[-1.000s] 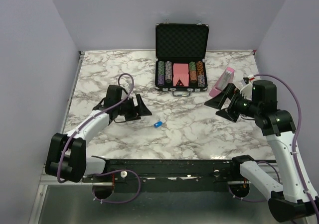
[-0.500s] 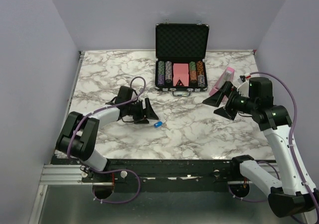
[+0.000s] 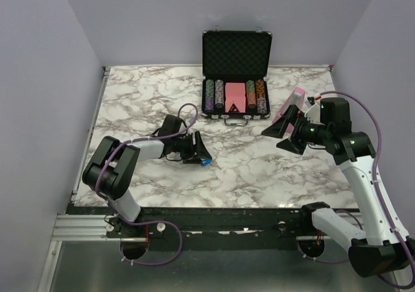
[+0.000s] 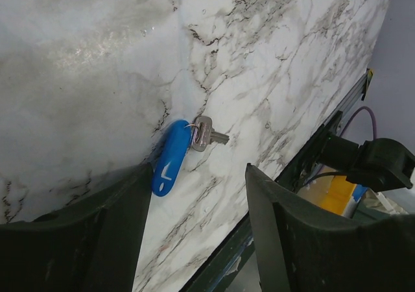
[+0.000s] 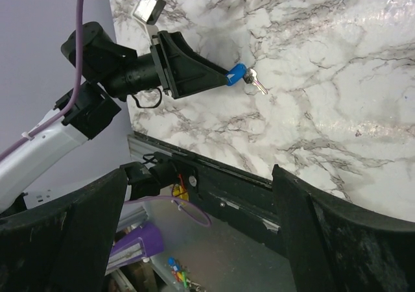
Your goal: Remove the keys from the keyring
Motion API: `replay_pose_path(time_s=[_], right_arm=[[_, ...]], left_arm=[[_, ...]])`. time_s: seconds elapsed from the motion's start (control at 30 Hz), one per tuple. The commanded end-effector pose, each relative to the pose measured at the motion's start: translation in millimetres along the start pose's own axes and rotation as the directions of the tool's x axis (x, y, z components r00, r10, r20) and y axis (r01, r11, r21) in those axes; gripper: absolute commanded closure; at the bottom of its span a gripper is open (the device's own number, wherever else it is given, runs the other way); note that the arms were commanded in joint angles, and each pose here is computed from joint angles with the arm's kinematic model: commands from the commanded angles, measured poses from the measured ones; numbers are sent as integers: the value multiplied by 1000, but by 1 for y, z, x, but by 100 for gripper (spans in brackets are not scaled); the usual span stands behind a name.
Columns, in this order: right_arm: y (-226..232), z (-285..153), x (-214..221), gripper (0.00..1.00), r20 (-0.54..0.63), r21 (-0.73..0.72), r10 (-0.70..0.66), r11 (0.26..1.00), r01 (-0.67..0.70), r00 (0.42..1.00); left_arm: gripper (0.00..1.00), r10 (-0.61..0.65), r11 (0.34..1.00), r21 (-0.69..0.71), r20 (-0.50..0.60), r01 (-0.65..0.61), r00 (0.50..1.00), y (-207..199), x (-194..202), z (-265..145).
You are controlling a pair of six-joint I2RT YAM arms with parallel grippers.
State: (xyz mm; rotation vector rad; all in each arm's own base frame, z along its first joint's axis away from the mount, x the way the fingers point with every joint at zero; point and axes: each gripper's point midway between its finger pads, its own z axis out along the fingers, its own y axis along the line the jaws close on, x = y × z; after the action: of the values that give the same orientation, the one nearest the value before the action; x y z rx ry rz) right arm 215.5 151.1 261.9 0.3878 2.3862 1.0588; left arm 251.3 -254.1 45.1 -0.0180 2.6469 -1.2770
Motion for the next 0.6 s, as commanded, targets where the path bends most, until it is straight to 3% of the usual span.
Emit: replay_pose_path(time_s=[0.0,0.33,0.57], right_arm=[[12,-5,1,0,-20,-39,-55,998,54,998],[12,-4,0,0,-40,-35,-83,996,82,996],[12,-5,-1,0,-50,-27,-107,994,106,993]], left_arm=[[35,6,1000,20,-7,-6,1000,-4,1,8],[44,-2,1000,14,-22,3,1000,-2,8,17],[60,-8,1000,7,-22,9,1000,-3,5,24]])
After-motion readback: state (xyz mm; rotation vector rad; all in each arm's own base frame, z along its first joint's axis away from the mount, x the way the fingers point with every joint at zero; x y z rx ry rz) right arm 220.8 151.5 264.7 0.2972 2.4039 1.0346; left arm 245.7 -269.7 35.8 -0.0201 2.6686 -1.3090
